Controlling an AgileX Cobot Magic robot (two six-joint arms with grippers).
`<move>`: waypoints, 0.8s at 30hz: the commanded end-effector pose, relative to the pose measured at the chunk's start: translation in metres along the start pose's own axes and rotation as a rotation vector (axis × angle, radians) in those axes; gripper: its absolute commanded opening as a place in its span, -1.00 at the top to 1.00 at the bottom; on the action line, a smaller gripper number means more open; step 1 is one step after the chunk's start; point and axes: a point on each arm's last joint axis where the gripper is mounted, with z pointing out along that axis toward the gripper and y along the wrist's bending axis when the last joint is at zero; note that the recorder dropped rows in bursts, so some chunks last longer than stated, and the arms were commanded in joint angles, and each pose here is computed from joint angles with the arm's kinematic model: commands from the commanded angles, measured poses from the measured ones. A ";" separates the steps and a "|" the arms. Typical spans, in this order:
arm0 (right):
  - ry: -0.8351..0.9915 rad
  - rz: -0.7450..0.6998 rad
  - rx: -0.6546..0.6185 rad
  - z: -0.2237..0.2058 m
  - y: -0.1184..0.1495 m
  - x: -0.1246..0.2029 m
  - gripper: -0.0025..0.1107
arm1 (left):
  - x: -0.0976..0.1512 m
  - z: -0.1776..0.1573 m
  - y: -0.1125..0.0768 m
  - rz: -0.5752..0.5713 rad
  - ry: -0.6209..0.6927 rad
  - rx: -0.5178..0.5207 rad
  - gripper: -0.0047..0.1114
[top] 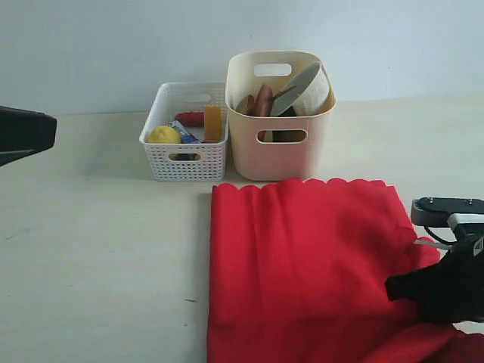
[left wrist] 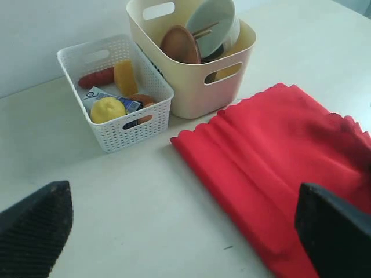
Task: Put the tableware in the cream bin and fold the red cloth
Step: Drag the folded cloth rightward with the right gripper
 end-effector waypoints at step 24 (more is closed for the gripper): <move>0.189 0.030 0.543 -0.045 -0.060 -0.030 0.96 | -0.001 -0.033 -0.005 -0.006 -0.114 -0.011 -0.89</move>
